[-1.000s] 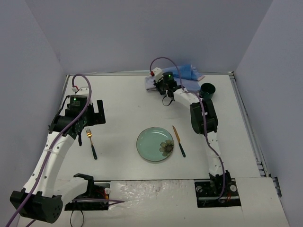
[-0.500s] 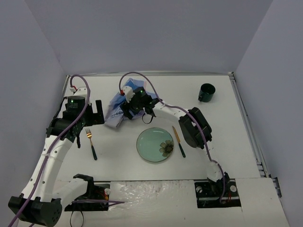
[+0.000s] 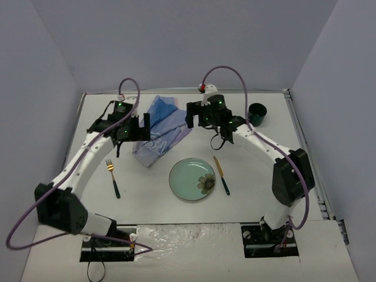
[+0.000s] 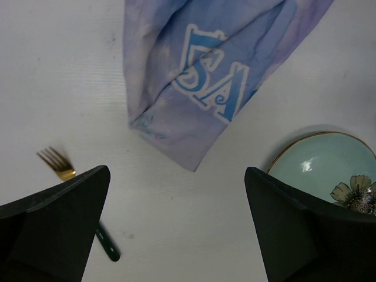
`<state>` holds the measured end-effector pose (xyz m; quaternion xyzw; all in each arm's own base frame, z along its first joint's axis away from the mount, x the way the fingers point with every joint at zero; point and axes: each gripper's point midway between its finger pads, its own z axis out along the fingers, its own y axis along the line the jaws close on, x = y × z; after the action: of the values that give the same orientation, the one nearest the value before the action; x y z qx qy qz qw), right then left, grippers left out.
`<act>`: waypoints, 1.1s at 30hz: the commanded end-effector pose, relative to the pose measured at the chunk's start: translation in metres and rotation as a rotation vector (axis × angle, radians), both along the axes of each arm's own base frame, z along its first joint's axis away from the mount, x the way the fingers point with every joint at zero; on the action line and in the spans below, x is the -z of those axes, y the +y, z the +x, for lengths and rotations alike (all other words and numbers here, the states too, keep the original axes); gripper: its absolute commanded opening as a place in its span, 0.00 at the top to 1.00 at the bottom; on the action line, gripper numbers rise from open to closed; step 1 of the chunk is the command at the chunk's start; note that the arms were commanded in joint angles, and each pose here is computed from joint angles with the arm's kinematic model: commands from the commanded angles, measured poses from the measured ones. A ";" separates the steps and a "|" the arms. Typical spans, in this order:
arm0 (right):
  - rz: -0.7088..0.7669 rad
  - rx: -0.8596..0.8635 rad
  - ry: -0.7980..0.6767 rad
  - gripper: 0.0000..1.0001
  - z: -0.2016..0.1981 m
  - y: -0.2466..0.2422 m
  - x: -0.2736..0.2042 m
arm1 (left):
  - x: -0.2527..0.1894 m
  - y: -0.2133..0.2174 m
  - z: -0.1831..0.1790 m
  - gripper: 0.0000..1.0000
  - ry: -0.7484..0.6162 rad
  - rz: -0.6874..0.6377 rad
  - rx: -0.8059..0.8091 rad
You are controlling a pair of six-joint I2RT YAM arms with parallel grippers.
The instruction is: Set the dinner table for one person
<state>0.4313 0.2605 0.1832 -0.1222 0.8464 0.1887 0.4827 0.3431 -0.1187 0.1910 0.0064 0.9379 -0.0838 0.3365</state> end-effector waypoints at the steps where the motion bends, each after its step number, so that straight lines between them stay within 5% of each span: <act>1: 0.104 0.219 0.104 0.00 -0.013 -0.050 0.016 | -0.003 -0.062 0.038 0.03 -0.021 -0.067 0.054; 8: 0.126 0.255 0.153 0.01 -0.034 -0.067 0.027 | 0.033 -0.124 0.092 0.11 -0.010 0.042 0.082; 13: 0.140 0.254 0.171 0.02 -0.037 -0.065 0.028 | 0.061 -0.142 0.115 0.26 0.021 0.086 0.099; 33: 0.137 0.188 0.229 0.03 -0.029 -0.047 0.045 | 0.107 -0.136 0.136 0.46 0.087 0.145 0.065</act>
<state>0.3847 0.1966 0.1105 0.0228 0.9081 0.1838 0.3756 0.4595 -0.2587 0.0591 0.0725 0.9635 -0.0232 0.2567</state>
